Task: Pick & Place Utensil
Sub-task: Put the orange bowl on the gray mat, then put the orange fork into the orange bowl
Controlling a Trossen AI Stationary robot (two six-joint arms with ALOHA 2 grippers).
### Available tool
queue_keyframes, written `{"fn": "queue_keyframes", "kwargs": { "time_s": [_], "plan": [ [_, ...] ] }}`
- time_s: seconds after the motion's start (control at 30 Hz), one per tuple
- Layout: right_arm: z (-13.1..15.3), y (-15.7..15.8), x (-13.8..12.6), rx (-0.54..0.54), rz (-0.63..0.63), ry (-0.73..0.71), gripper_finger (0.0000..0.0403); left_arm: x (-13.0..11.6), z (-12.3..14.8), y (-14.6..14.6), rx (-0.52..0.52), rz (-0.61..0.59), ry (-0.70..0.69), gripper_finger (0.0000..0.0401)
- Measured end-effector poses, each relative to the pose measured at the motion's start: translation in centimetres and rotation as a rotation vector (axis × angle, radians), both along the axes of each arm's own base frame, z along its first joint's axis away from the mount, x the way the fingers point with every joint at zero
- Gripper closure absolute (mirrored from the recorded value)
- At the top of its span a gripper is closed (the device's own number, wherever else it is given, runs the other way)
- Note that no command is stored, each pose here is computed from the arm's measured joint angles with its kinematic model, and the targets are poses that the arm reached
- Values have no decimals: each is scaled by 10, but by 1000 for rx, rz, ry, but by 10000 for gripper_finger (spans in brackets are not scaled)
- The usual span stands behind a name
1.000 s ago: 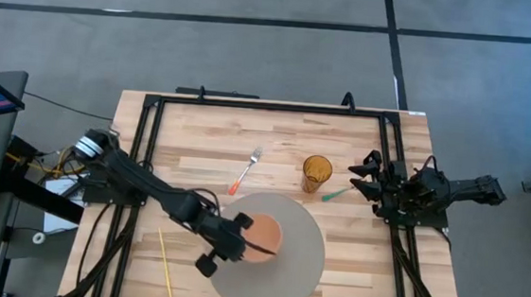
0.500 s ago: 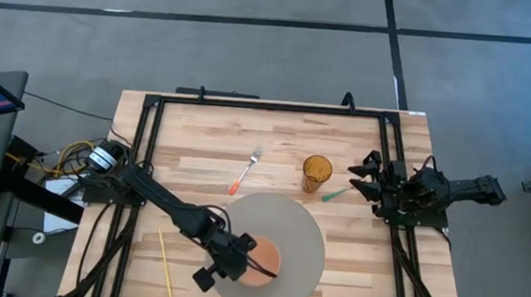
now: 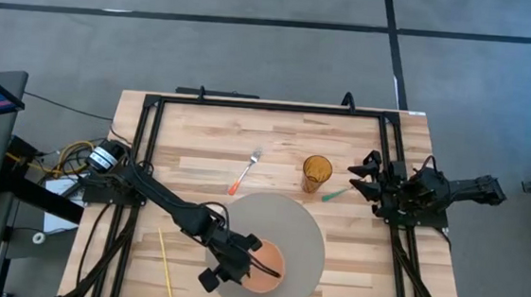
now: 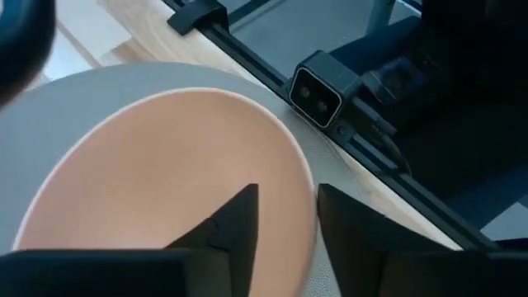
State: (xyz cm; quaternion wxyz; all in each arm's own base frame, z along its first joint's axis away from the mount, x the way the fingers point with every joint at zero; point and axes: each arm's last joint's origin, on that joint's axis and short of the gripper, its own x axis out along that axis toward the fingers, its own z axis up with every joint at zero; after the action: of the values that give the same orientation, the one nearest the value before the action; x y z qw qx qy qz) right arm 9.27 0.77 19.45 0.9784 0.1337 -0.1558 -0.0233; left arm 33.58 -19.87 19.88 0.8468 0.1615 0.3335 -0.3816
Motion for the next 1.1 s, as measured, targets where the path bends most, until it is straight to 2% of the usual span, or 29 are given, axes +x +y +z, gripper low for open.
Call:
{"fn": "queue_keyframes", "kwargs": {
  "time_s": [0.27,0.4,0.53,0.63,0.83,0.93,1.1],
  "plan": [
    [0,0,0,0,0,1,221,-3,8,2,-21,29,11,216],
    [0,0,0,0,0,0,221,-10,31,6,-79,83,2,210],
    [0,0,0,0,0,0,221,-25,67,14,-129,135,-57,210],
    [0,0,0,1,0,-2,221,-40,92,27,-99,246,-115,212],
    [0,0,0,1,0,-2,221,-67,117,59,88,556,-192,214],
    [0,0,0,1,0,-3,221,-73,109,76,94,685,-183,215],
    [0,0,0,1,0,-3,221,-81,71,111,95,971,-98,215]
  ]
}}
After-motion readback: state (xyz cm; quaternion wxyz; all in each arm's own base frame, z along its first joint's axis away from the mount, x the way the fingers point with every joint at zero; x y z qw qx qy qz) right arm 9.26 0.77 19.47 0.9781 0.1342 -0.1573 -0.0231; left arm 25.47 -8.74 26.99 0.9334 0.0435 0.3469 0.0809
